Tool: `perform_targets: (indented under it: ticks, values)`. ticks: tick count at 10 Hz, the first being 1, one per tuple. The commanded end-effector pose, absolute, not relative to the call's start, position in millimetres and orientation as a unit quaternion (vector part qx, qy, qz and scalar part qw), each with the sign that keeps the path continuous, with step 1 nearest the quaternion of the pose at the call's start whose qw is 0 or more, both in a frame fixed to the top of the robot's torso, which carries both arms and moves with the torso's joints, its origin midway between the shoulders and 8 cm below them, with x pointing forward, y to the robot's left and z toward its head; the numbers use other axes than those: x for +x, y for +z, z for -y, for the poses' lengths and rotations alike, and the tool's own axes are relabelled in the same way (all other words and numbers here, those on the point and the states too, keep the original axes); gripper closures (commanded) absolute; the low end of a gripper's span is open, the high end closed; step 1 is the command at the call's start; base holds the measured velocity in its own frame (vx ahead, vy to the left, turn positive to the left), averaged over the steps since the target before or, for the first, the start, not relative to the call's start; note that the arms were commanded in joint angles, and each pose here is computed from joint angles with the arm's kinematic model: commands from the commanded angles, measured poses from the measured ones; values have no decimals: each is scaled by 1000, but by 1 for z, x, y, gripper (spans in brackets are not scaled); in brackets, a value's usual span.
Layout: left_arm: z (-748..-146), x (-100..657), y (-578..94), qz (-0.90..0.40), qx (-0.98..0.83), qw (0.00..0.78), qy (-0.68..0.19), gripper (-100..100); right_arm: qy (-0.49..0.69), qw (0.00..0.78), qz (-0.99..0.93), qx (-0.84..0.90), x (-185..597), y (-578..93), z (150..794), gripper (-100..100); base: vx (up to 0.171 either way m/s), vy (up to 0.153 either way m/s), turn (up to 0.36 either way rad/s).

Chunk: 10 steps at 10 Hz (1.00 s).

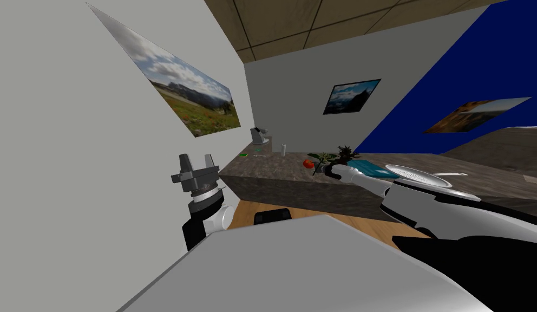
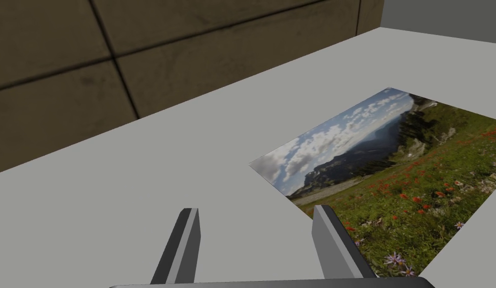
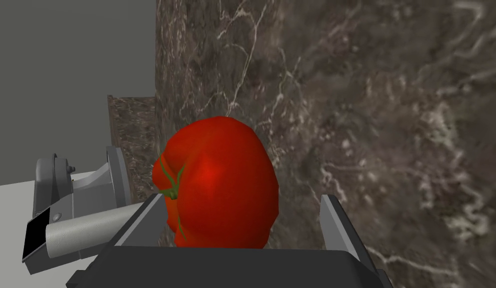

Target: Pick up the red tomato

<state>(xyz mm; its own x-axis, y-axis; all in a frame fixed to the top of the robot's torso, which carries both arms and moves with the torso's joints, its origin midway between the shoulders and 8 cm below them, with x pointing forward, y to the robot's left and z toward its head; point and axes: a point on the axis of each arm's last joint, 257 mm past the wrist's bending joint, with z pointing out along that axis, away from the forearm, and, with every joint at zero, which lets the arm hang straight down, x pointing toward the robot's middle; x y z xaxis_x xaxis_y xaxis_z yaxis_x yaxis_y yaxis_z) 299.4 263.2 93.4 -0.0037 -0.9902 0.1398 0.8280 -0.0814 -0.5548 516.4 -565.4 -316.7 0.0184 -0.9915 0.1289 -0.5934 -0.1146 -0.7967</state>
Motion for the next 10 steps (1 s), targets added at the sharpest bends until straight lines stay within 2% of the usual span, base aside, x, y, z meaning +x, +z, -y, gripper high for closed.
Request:
perform_targets:
  ticks: [1, 10]
  values:
    - [-263, 299, 93, -160, -254, 659, -690, 0, -355, 285, -605, -653, 514, -317, 567, -100, 59, 37, -29]
    - [-263, 299, 93, -160, -254, 659, -690, 0, -363, 294, -592, -657, 498, -313, 582, -100, 33, 25, -19]
